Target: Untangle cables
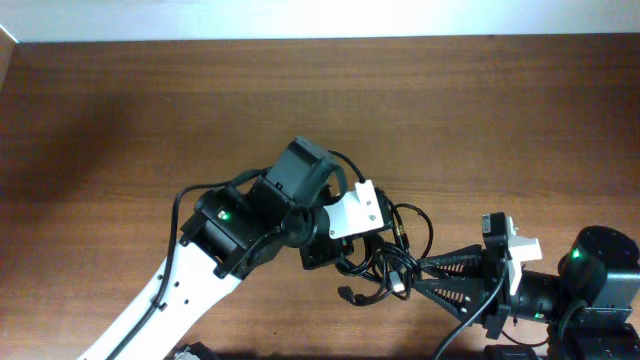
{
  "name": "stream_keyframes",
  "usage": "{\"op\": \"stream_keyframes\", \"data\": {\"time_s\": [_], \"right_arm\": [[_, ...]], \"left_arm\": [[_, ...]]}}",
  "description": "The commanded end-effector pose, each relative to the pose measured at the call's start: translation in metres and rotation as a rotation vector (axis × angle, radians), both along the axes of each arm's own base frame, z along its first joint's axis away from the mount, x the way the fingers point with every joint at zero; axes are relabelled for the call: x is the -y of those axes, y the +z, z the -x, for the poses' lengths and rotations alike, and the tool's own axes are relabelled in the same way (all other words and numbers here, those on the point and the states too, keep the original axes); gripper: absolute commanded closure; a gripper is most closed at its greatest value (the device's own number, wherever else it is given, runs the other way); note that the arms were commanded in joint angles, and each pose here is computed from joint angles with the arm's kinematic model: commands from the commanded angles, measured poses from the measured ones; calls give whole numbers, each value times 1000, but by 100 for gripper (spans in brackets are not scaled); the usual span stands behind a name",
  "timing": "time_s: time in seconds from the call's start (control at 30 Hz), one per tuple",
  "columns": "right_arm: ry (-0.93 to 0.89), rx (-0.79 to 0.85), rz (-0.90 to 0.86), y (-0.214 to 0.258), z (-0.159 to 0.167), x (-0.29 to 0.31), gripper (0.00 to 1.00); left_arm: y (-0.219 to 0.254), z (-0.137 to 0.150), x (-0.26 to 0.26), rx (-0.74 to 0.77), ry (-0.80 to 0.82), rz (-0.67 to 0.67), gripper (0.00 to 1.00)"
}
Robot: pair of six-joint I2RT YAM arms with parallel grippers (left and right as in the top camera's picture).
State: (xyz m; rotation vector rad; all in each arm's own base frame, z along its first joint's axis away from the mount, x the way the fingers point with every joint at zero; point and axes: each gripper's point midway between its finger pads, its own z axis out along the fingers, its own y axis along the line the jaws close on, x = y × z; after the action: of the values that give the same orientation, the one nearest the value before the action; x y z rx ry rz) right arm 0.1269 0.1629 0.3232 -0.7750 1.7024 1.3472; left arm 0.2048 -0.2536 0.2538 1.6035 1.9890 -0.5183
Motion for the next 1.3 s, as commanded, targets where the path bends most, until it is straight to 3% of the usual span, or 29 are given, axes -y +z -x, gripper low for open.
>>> {"op": "stream_keyframes", "data": {"time_s": [0.0,0.3,0.63,0.7,0.8,0.83,1.03,1.2,1.27], "right_arm": [[8,25,-2,5,1,0,71],[7,17,-3,4,2,0,71],[-16,-2,10,0,-1,1,71],[-24,-2,15,-1,-3,1,63],[-36,-6,21,-2,-4,2,62],[-49,-5,29,-3,-6,3,54],[-129,-48,77,-16,-17,8,43],[-128,-60,77,-17,-16,8,37],[-128,-64,77,-17,-16,8,36]], "left_arm": [[4,-6,2,13,40,16,100],[12,-27,4,32,187,56,100],[9,-48,-15,67,369,-2,100],[8,-56,-23,72,462,-12,100],[8,-55,-22,70,459,-10,100],[8,-51,-19,57,426,-4,100],[-12,-1,-16,35,53,-126,100],[2,-2,8,64,11,-18,100],[17,-15,21,53,113,77,100]]}}
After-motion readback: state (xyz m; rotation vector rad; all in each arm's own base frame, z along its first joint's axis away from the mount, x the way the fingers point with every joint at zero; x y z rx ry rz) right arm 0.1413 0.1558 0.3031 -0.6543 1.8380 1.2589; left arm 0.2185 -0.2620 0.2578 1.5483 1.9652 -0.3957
